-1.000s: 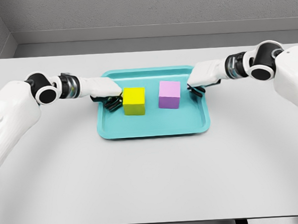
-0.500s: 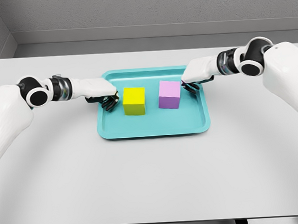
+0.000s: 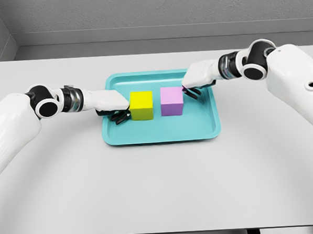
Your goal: Push two cubes
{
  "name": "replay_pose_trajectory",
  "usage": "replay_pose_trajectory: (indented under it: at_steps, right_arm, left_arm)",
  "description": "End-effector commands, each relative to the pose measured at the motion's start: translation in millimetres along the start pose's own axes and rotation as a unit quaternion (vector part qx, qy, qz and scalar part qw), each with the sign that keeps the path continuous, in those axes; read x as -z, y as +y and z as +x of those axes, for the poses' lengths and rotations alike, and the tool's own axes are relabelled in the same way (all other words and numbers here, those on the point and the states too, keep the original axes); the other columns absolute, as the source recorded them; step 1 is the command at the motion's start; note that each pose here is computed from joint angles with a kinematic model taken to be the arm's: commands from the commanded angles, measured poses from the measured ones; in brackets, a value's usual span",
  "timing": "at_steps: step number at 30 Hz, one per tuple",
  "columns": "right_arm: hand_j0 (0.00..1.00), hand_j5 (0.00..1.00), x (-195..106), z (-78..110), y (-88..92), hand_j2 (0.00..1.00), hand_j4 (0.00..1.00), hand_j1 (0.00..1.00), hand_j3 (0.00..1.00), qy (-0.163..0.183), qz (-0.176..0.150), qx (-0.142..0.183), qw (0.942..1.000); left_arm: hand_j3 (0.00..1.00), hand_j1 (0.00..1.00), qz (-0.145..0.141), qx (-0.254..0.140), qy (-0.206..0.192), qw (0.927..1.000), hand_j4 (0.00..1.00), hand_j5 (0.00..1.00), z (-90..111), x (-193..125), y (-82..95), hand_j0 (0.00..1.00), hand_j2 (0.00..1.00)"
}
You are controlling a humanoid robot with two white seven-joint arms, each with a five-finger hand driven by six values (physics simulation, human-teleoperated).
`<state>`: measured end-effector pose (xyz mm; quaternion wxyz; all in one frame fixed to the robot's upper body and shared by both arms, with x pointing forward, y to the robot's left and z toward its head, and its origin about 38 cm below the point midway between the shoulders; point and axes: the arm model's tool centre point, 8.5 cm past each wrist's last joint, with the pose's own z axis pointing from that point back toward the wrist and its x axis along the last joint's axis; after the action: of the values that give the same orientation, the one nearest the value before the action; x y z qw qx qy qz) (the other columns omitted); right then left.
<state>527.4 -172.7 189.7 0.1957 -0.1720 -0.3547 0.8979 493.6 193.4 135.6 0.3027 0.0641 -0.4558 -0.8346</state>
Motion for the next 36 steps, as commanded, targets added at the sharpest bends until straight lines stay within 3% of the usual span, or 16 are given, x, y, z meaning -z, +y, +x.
replay_pose_trajectory:
  at_steps: [1, 12, 15, 18, 22, 25, 30, 32, 33, 34, 36]
  right_arm:
    - [0.24, 0.24, 2, 3.3, -2.1, 0.24, 0.24, 0.24, 0.24, -0.006, -0.002, -0.003, 1.0000]
    - [0.25, 0.25, 7, 11.9, 0.0, 0.25, 0.25, 0.25, 0.25, -0.016, 0.008, -0.016, 0.9997]
    - [0.28, 0.28, -1, 3.6, -3.2, 0.28, 0.28, 0.28, 0.28, -0.006, -0.002, -0.009, 0.9999]
    - [0.28, 0.28, -22, -15.8, 5.0, 0.28, 0.28, 0.28, 0.28, 0.018, -0.009, 0.009, 0.9998]
    - [0.32, 0.32, -41, -31.7, 2.4, 0.32, 0.32, 0.32, 0.32, 0.040, -0.032, 0.024, 0.9984]
    - [0.45, 0.45, -66, -50.6, 13.8, 0.45, 0.45, 0.45, 0.45, 0.067, -0.039, 0.042, 0.9961]
    - [0.62, 0.62, -79, -59.6, 30.4, 0.62, 0.62, 0.62, 0.62, 0.082, -0.031, 0.054, 0.9947]
    - [0.68, 0.68, -97, -71.1, 35.1, 0.68, 0.68, 0.68, 0.68, 0.102, -0.047, 0.070, 0.9912]
    - [0.80, 0.80, -103, -73.7, 40.2, 0.80, 0.80, 0.80, 0.80, 0.107, -0.047, 0.075, 0.9902]
    - [1.00, 1.00, -103, -73.7, 40.1, 1.00, 1.00, 1.00, 1.00, 0.107, -0.048, 0.076, 0.9902]
    - [1.00, 1.00, -102, -72.6, 42.3, 1.00, 1.00, 1.00, 1.00, 0.105, -0.049, 0.079, 0.9902]
  left_arm:
    - [0.02, 0.02, 0.000, -0.003, -0.002, 1.0000, 0.02, 0.02, 1, 2, 0.0, 0.02, 0.02]
    - [0.02, 0.02, -0.004, -0.003, 0.006, 1.0000, 0.02, 0.02, -5, -2, -2.3, 0.02, 0.02]
    - [0.02, 0.02, -0.007, -0.017, 0.018, 0.9997, 0.02, 0.02, -14, -5, -5.8, 0.02, 0.02]
    - [0.02, 0.02, -0.013, -0.034, 0.034, 0.9988, 0.02, 0.02, -26, -6, -10.9, 0.02, 0.02]
    - [0.02, 0.02, -0.013, -0.032, 0.028, 0.9990, 0.02, 0.02, -22, -1, -9.0, 0.02, 0.02]
    - [0.02, 0.02, -0.013, -0.030, 0.028, 0.9991, 0.02, 0.02, -21, 1, -8.0, 0.02, 0.02]
    - [0.02, 0.02, -0.015, -0.024, 0.020, 0.9994, 0.02, 0.02, -14, 10, -6.1, 0.02, 0.02]
    - [0.02, 0.02, -0.016, -0.024, 0.019, 0.9994, 0.02, 0.02, -13, 11, -6.0, 0.02, 0.02]
    - [0.02, 0.02, -0.015, -0.024, 0.019, 0.9994, 0.02, 0.02, -13, 11, -5.9, 0.02, 0.02]
    - [0.02, 0.02, -0.015, -0.024, 0.019, 0.9994, 0.02, 0.02, -13, 11, -5.6, 0.02, 0.02]
    - [0.01, 0.01, -0.014, -0.024, 0.018, 0.9994, 0.01, 0.01, -13, 11, -5.5, 0.01, 0.01]
